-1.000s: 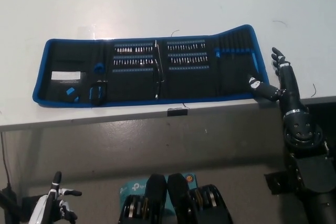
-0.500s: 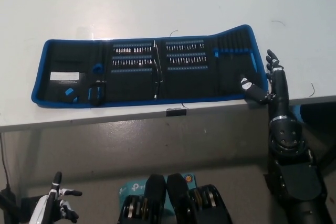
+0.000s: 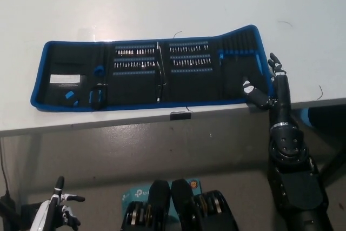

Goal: The robot uses its right hand to lift an edge of the toolkit kept in middle of the desk and make one fold in it

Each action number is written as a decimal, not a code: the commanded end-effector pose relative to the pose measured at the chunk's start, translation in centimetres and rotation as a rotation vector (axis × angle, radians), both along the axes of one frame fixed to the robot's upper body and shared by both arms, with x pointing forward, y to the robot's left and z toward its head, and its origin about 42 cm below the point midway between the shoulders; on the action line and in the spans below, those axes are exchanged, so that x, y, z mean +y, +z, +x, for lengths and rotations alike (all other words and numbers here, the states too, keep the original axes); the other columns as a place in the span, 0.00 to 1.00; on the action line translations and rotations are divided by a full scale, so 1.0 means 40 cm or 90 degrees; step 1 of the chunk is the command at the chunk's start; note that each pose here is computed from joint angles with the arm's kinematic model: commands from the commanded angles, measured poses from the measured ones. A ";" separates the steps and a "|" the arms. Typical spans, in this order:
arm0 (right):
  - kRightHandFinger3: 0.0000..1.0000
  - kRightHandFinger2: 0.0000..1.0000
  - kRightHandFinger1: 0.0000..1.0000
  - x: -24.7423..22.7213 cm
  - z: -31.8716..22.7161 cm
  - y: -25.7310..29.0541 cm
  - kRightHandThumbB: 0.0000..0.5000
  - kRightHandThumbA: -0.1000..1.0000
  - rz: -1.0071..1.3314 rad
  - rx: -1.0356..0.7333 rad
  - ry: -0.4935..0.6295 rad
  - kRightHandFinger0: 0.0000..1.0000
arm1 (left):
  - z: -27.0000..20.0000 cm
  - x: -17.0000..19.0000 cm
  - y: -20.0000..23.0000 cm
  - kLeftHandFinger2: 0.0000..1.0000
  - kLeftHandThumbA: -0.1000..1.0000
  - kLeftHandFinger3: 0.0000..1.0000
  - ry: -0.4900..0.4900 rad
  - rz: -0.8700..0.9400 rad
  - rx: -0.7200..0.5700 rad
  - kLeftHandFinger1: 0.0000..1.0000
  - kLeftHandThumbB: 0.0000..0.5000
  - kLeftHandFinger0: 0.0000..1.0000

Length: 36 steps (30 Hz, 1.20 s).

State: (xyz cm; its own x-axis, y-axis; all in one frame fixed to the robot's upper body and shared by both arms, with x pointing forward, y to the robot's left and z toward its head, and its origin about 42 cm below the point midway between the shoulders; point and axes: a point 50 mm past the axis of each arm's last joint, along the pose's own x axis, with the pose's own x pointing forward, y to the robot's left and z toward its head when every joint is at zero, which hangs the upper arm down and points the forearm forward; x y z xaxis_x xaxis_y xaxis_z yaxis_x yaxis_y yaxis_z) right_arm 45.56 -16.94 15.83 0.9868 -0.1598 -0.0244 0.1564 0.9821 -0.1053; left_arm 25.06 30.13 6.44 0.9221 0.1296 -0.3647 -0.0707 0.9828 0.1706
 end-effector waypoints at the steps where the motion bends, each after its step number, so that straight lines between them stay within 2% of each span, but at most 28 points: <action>1: 1.00 0.98 0.79 0.054 0.001 0.006 0.50 0.63 0.039 0.004 0.036 0.74 | 0.010 0.010 0.023 0.11 1.00 0.43 0.004 0.013 -0.035 0.27 0.99 0.30; 3: 1.00 0.95 0.76 0.060 0.001 0.005 0.47 0.59 0.057 -0.009 0.043 0.69 | 0.011 0.010 0.024 0.11 1.00 0.43 0.003 0.015 -0.035 0.28 1.00 0.31; 4: 1.00 0.71 0.57 0.069 0.000 0.007 0.44 0.51 0.082 -0.014 0.043 0.52 | 0.010 0.010 0.024 0.10 1.00 0.42 0.002 0.016 -0.037 0.27 0.99 0.31; 5: 1.00 0.66 0.52 0.068 -0.001 0.005 0.44 0.50 0.091 -0.015 0.040 0.47 | 0.012 0.007 0.025 0.10 1.00 0.42 -0.001 0.017 -0.037 0.27 0.99 0.31; 6: 1.00 0.49 0.36 0.070 -0.003 0.004 0.37 0.41 0.094 -0.016 0.036 0.29 | 0.013 0.007 0.026 0.09 1.00 0.42 -0.002 0.018 -0.036 0.28 0.99 0.32; 7: 1.00 0.34 0.23 0.078 -0.003 0.005 0.25 0.32 0.101 -0.022 0.028 0.16 | 0.014 0.006 0.030 0.08 1.00 0.41 -0.001 0.017 -0.036 0.27 0.97 0.31; 8: 1.00 0.21 0.10 0.081 -0.004 0.007 0.16 0.14 0.104 -0.029 0.018 0.04 | 0.015 0.005 0.032 0.08 1.00 0.40 0.000 0.014 -0.039 0.26 0.97 0.30; 9: 1.00 0.08 0.01 0.082 -0.003 0.008 0.08 0.02 0.097 -0.036 0.012 0.00 | 0.016 0.006 0.031 0.11 1.00 0.41 -0.001 0.011 -0.041 0.28 0.97 0.31; 10: 0.94 0.02 0.00 0.083 -0.002 0.009 0.05 0.00 0.094 -0.042 0.007 0.00 | 0.017 0.008 0.031 0.12 1.00 0.42 -0.003 0.010 -0.041 0.29 0.97 0.32; 11: 0.62 0.00 0.00 0.079 -0.001 0.012 0.01 0.00 0.065 -0.053 0.004 0.00 | 0.017 0.008 0.033 0.12 1.00 0.42 -0.001 0.012 -0.038 0.29 0.99 0.32; 13: 0.41 0.00 0.00 0.078 -0.003 0.013 0.00 0.00 0.032 -0.065 -0.012 0.00 | 0.016 0.009 0.033 0.13 1.00 0.42 -0.005 0.013 -0.041 0.29 0.99 0.30; 17: 0.39 0.00 0.00 0.073 -0.003 0.014 0.02 0.00 0.004 -0.077 -0.044 0.00 | 0.018 0.010 0.033 0.12 1.00 0.40 -0.007 0.012 -0.034 0.29 0.98 0.31; 19: 0.39 0.00 0.00 0.070 -0.003 0.017 0.00 0.00 0.009 -0.077 -0.054 0.00 | 0.020 0.010 0.035 0.08 1.00 0.38 -0.008 0.013 -0.041 0.25 0.99 0.27; 25: 0.39 0.00 0.00 0.066 -0.001 0.020 0.06 0.00 0.020 -0.082 -0.074 0.00 | 0.019 0.007 0.033 0.13 1.00 0.41 -0.012 0.012 -0.035 0.29 0.91 0.31; 27: 0.39 0.00 0.00 0.066 -0.001 0.020 0.06 0.00 0.016 -0.082 -0.076 0.00 | 0.018 0.007 0.031 0.13 1.00 0.41 -0.013 0.012 -0.037 0.29 0.92 0.30; 28: 0.39 0.00 0.00 0.071 0.001 0.027 0.05 0.00 0.013 -0.085 -0.075 0.00 | 0.018 0.007 0.031 0.14 1.00 0.42 -0.015 0.016 -0.037 0.29 1.00 0.28; 30: 0.38 0.00 0.00 0.076 0.004 0.042 0.06 0.00 0.017 -0.093 -0.068 0.00 | 0.017 0.008 0.028 0.17 1.00 0.43 -0.017 0.014 -0.033 0.29 1.00 0.29; 31: 0.37 0.00 0.00 0.076 0.004 0.041 0.08 0.00 0.016 -0.095 -0.068 0.00 | 0.015 0.008 0.028 0.16 1.00 0.43 -0.019 0.015 -0.033 0.29 0.96 0.29; 33: 0.36 0.00 0.00 0.081 0.011 0.057 0.09 0.00 0.010 -0.105 -0.061 0.00 | 0.010 0.010 0.026 0.14 1.00 0.42 -0.018 0.014 -0.029 0.28 0.96 0.29; 34: 0.37 0.00 0.00 0.088 0.014 0.076 0.09 0.00 0.013 -0.102 -0.060 0.00 | 0.006 0.011 0.025 0.14 1.00 0.42 -0.019 0.013 -0.027 0.28 0.90 0.30; 36: 0.36 0.00 0.00 0.103 0.043 0.153 0.10 0.00 -0.023 -0.128 -0.034 0.00 | 0.006 0.014 0.022 0.13 1.00 0.40 -0.023 0.011 -0.026 0.28 0.92 0.30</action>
State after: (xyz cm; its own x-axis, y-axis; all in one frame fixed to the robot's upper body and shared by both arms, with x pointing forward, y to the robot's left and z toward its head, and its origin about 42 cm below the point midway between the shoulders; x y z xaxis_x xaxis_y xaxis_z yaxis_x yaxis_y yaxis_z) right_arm 45.11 -14.38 15.71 0.9663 -0.2553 0.0340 0.2572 0.9630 -0.0802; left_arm 25.31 30.02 6.63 0.9253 0.1192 -0.3600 -0.0582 0.9827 0.1757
